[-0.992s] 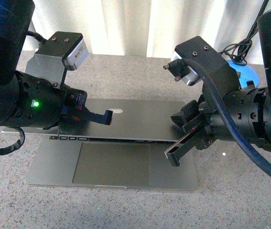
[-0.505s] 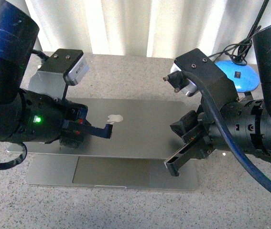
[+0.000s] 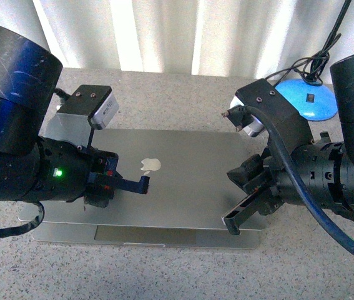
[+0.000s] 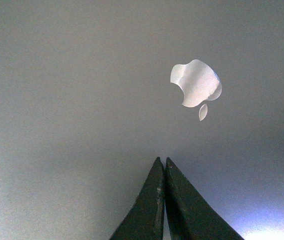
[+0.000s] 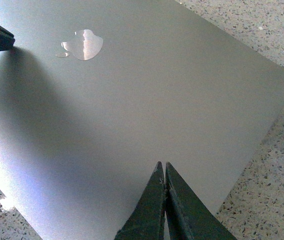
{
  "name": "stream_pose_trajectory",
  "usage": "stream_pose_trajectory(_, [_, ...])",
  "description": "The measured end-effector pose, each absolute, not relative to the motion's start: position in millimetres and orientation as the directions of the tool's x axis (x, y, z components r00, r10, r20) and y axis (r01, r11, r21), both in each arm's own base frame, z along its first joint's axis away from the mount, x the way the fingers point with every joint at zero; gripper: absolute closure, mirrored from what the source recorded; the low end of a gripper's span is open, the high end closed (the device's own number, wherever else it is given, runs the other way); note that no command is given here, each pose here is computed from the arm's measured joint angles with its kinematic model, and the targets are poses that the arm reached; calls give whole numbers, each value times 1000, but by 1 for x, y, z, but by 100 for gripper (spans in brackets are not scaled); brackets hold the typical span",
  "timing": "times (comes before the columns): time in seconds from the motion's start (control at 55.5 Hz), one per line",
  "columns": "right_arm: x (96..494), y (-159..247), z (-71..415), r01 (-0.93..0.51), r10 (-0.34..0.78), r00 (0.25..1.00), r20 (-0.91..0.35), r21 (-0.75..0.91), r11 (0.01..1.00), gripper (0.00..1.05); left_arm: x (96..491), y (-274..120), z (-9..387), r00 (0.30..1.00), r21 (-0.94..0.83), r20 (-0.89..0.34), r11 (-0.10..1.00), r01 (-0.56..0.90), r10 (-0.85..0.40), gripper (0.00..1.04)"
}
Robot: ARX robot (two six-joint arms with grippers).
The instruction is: Close laptop
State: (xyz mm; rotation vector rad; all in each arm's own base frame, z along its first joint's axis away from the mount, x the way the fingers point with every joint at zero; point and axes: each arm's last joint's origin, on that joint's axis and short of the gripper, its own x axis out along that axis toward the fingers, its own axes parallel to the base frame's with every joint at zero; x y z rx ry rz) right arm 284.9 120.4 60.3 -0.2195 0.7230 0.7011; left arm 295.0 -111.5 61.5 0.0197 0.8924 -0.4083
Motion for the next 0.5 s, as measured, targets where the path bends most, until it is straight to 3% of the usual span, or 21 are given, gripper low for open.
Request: stream_pose_trajectory(0.505, [278,118,49,-647,514,516,-685,81,758,104,296,-112,61,553,-153,-761,922,356,-340,101])
